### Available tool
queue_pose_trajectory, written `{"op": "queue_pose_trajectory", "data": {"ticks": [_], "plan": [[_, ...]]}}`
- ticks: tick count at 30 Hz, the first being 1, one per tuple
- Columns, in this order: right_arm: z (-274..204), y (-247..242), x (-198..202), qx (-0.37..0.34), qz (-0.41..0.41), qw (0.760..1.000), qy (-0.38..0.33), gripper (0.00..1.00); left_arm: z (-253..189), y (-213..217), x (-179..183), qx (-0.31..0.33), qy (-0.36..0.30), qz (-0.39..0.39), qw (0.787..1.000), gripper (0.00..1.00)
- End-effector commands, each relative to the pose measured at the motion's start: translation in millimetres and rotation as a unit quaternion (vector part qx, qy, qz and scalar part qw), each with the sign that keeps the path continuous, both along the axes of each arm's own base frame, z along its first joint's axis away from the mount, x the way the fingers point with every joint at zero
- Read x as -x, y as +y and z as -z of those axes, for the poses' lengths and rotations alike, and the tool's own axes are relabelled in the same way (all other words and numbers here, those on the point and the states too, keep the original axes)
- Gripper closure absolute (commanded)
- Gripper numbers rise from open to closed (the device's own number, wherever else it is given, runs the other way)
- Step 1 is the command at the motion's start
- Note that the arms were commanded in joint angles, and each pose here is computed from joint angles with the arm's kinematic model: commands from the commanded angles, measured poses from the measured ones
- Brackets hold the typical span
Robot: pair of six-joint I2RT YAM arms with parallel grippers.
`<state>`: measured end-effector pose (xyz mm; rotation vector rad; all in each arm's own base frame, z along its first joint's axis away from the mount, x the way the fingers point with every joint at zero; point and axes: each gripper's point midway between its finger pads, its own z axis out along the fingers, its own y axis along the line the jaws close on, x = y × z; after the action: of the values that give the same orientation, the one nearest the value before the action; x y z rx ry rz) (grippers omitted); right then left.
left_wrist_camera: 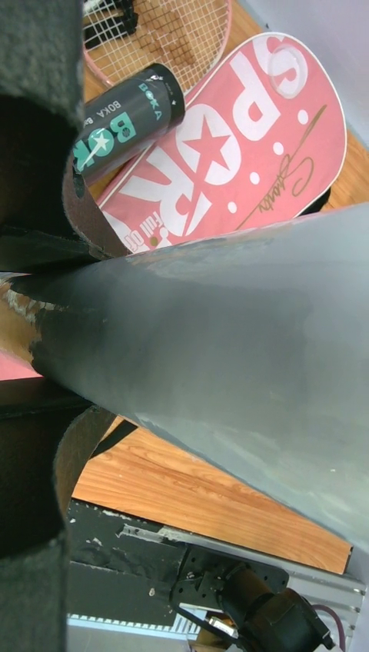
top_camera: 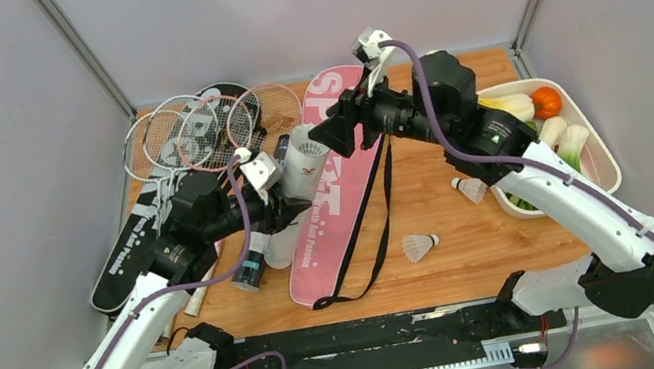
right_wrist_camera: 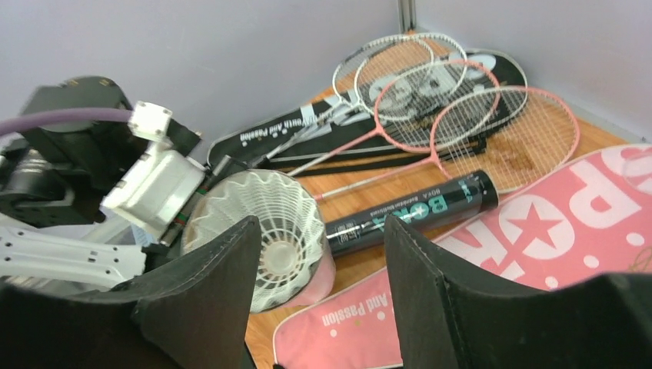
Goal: Pack up the badminton gear
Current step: Place the shuttlecock at the shuttle tube.
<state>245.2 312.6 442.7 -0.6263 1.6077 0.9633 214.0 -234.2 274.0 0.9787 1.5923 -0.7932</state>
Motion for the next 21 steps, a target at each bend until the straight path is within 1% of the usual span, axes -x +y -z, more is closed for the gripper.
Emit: {"op": "queue_pose_trajectory", "data": {"ticks": [1,5,7,12,17,21], "plan": [[41,11,-3,0.056,-0.022,0.998,0.035,0.37,-19,-3,-1,0.006,-0.068,0.02,0.997,0.74],[63,14,-1,0.089,-0.039,0.994,0.057,0.33,-21,-1,-6,-0.005,-0.09,0.017,0.996,0.74],[65,14,-2,0.094,-0.037,0.993,0.06,0.31,-21,-1,-8,-0.009,-0.096,0.016,0.995,0.74],[48,6,-4,0.077,-0.012,0.996,0.051,0.24,-19,-2,-12,-0.012,-0.096,0.014,0.995,0.74],[11,-24,-6,0.03,0.065,0.997,0.035,0.2,-17,-1,-17,-0.005,-0.085,-0.003,0.996,0.74],[-4,-55,-5,-0.016,0.138,0.99,0.038,0.18,-18,-2,-19,0.007,-0.07,-0.014,0.997,0.74]]}}
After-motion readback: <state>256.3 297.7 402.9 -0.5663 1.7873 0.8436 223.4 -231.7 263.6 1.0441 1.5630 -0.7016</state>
